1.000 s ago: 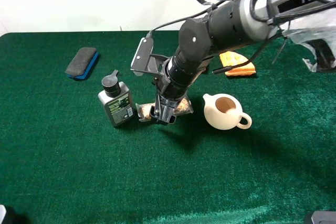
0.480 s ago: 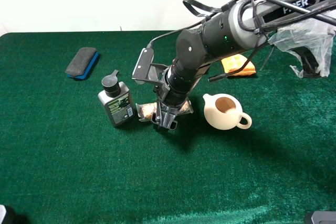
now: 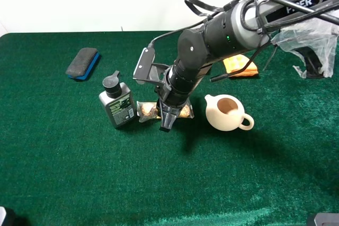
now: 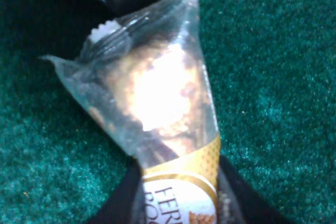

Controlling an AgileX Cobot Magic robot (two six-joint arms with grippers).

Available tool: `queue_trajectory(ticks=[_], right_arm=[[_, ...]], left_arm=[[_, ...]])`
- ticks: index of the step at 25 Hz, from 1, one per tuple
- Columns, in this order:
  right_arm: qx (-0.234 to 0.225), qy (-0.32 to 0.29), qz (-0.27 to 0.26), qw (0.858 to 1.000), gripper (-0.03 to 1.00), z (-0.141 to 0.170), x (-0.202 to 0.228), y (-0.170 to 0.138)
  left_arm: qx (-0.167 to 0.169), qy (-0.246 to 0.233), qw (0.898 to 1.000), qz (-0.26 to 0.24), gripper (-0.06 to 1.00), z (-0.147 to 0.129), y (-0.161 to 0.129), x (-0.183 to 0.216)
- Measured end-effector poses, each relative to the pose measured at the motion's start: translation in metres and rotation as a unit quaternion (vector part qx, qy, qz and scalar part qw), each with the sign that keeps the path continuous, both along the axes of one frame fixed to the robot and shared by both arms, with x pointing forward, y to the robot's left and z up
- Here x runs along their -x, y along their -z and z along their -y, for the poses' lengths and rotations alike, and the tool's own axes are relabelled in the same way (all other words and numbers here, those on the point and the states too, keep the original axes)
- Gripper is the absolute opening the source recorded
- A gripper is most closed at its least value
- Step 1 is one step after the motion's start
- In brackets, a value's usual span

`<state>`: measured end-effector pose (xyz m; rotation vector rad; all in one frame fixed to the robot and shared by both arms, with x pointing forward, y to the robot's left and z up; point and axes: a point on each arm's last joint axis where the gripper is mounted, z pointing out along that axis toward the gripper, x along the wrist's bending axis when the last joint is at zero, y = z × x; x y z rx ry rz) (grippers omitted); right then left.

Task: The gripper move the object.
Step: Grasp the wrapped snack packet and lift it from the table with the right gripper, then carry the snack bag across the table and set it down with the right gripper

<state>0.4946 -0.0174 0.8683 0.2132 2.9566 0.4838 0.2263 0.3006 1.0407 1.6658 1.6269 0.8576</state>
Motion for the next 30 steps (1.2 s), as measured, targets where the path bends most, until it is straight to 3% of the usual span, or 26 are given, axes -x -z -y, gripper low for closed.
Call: queue_trajectory(ticks=[2,23,30], right_arm=[[0.000,-0.001,0.001,1.000,0.10,0.000,0.000,0.000],[0.010,0.000,-0.004,1.000,0.10,0.001,0.000,-0.002],[0.015,0.005,-0.004,1.000,0.10,0.005,0.002,-0.018]], left_arm=[[0.000,0.000,1.000,0.000,0.99,0.000,0.000,0.000],[0.000,0.000,1.000,0.000,0.99,0.000,0.000,0.000],[0.000,0.000,1.000,0.000,0.99,0.000,0.000,0.000]])
